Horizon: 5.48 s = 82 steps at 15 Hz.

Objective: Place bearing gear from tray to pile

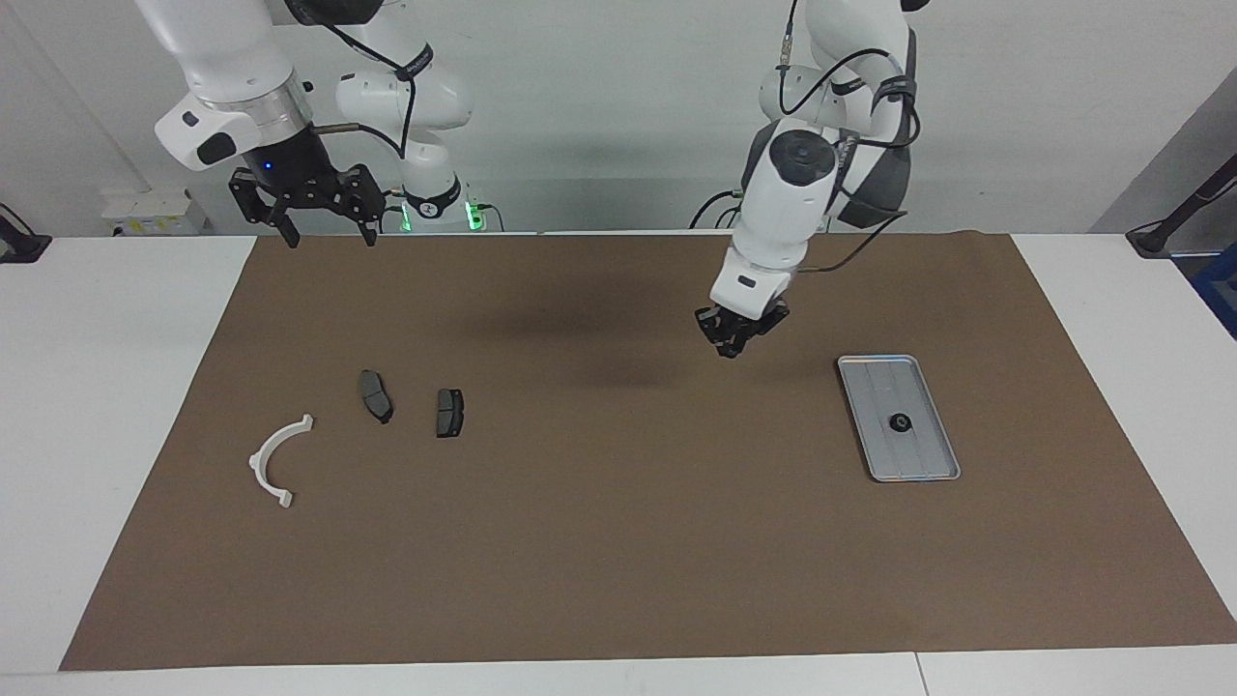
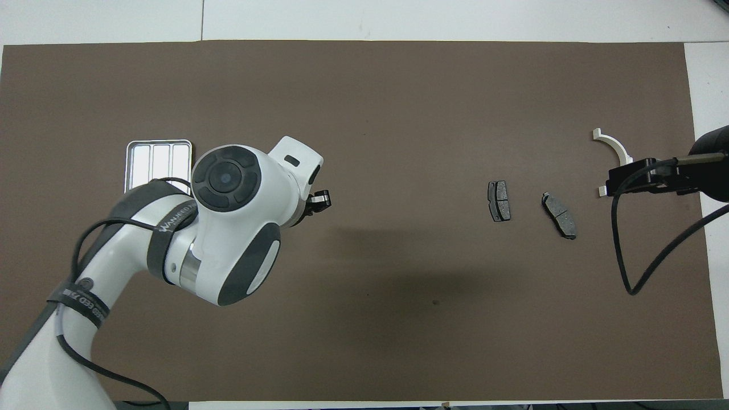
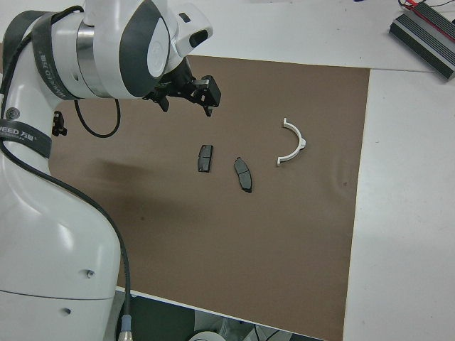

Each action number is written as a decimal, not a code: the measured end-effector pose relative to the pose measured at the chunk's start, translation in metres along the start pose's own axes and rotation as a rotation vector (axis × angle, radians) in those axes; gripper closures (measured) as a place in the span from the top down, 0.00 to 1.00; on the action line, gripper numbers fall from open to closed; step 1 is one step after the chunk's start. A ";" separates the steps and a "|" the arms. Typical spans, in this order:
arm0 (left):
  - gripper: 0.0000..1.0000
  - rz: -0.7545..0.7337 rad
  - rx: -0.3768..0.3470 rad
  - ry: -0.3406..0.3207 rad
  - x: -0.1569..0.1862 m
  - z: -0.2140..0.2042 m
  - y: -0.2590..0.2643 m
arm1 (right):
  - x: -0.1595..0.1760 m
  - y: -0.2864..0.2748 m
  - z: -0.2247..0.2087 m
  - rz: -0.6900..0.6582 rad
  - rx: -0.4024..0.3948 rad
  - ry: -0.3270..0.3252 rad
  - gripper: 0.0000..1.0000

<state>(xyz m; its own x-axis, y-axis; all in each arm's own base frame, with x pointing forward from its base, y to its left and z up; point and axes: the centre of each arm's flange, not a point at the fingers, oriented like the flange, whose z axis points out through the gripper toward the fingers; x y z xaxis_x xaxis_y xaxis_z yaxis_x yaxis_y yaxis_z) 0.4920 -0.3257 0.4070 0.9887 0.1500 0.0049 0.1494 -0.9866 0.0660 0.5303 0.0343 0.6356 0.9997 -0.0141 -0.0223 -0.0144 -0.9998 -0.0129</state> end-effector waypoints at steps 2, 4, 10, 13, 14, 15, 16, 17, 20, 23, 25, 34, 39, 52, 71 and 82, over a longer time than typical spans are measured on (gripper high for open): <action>0.24 -0.010 0.004 -0.001 -0.010 0.021 0.003 | 0.007 0.000 0.021 0.001 0.001 0.016 1.00; 0.24 -0.028 0.019 0.021 -0.012 0.041 0.005 | 0.014 -0.001 0.050 0.000 0.002 0.020 1.00; 0.24 -0.055 0.041 0.059 -0.015 0.104 0.022 | 0.039 -0.008 0.140 -0.008 0.007 0.026 1.00; 0.24 -0.058 0.039 0.063 -0.013 0.103 0.021 | 0.060 -0.027 0.190 0.019 0.012 0.021 1.00; 0.24 -0.058 0.040 0.064 -0.013 0.103 0.021 | 0.065 -0.036 0.206 0.031 0.015 0.020 1.00; 0.24 -0.057 0.040 0.065 -0.013 0.103 0.021 | 0.070 -0.046 0.220 0.041 0.017 0.021 1.00; 0.24 -0.057 0.040 0.065 -0.012 0.103 0.020 | 0.074 -0.055 0.232 0.052 0.019 0.024 1.00; 0.24 -0.057 0.041 0.066 -0.012 0.104 0.020 | 0.076 -0.063 0.242 0.057 0.021 0.029 1.00; 0.24 -0.056 0.043 0.065 -0.012 0.107 0.020 | 0.080 -0.086 0.263 0.075 0.026 0.034 1.00; 0.29 -0.056 0.042 0.066 -0.012 0.107 0.020 | 0.077 -0.105 0.267 0.076 0.028 0.035 1.00; 0.49 -0.056 0.043 0.066 -0.012 0.107 0.020 | 0.076 -0.110 0.267 0.083 0.028 0.036 1.00; 1.00 0.036 0.087 0.064 0.080 0.009 -0.092 | 0.052 -0.186 0.267 0.158 0.025 0.035 1.00; 1.00 0.164 0.080 0.062 0.144 -0.073 -0.250 | 0.018 -0.258 0.272 0.271 0.027 0.029 1.00; 0.90 0.201 0.057 0.065 0.178 0.045 -0.323 | -0.011 -0.445 0.319 0.393 -0.052 0.110 1.00; 0.74 0.224 0.055 0.026 0.149 0.093 -0.324 | 0.007 -0.445 0.362 0.428 0.007 0.153 0.90; 0.35 0.236 0.044 -0.007 0.171 0.039 -0.309 | 0.003 -0.447 0.363 0.441 -0.001 0.138 0.81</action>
<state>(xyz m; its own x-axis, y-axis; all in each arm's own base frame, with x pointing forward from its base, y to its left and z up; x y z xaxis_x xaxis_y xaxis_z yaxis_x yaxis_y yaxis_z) 0.6153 0.0025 0.3485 0.9964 -0.0849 0.0084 -0.0851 -0.9962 0.0202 0.5315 0.4857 0.2788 0.8918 -0.4396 0.1074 -0.4389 -0.8980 -0.0311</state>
